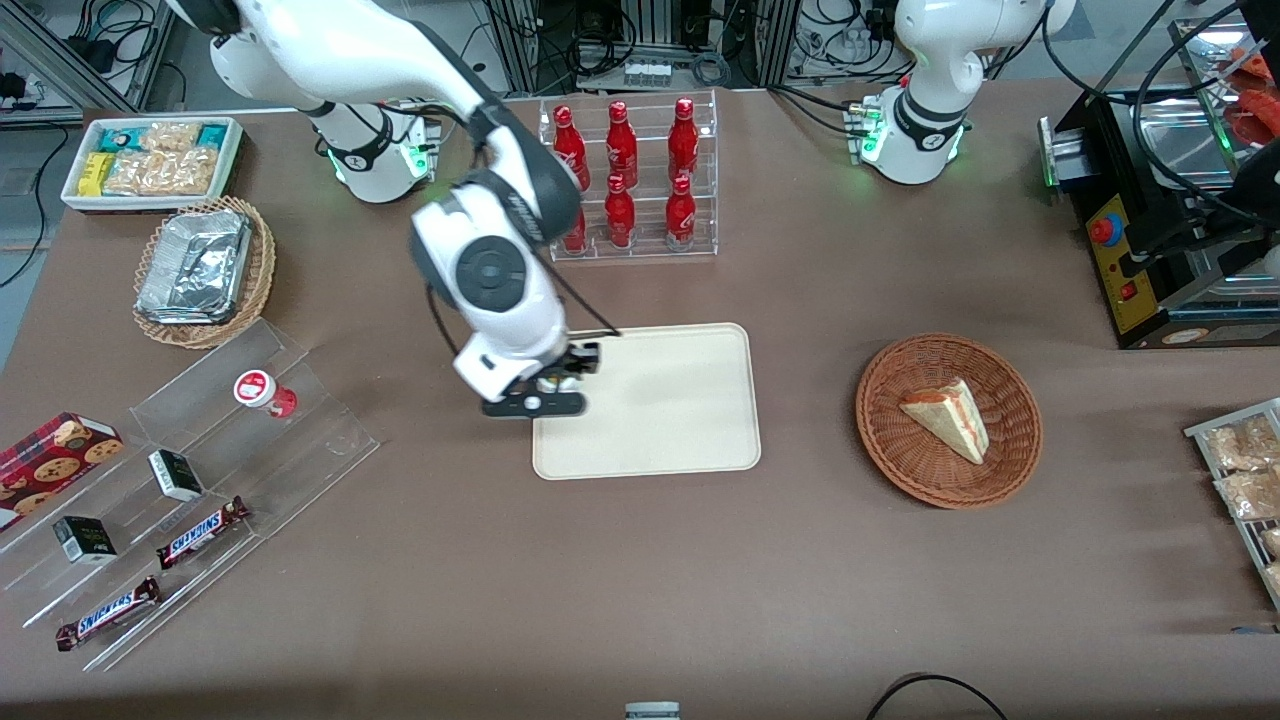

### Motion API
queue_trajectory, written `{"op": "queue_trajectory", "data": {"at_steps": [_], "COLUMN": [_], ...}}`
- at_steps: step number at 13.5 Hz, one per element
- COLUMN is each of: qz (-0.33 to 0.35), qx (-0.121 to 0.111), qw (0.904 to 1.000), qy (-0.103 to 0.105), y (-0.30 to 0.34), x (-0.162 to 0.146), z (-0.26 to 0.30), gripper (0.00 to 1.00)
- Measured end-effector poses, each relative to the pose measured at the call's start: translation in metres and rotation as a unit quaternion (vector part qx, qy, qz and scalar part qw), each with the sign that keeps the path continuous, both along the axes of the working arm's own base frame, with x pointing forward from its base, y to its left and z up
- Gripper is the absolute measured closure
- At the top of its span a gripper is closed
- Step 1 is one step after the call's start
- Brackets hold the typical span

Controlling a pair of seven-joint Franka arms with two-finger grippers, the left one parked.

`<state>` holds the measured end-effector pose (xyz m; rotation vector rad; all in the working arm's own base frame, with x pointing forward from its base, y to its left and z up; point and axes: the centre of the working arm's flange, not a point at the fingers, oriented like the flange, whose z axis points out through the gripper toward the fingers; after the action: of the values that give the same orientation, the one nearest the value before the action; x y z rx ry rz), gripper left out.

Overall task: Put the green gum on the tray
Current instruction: 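Lower the held gum jar onto the cream tray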

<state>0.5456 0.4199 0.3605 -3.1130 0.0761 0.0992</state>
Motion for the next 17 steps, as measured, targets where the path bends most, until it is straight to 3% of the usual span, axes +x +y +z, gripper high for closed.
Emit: {"op": "queue_trajectory", "data": {"at_steps": [6,12,17], "qz": [-0.034,-0.040,-0.050], "qx": [0.010,0.000,0.012], "qw": [0.9992,0.9991,0.9986], "qy": [-0.022,-0.015,-0.013], "y": [0.062,0.062,0.064], "x": [-0.011,-0.008,-0.006], "z": [-0.058,-0.083,-0.102], "gripper": [0.41,0.41,0.41]}}
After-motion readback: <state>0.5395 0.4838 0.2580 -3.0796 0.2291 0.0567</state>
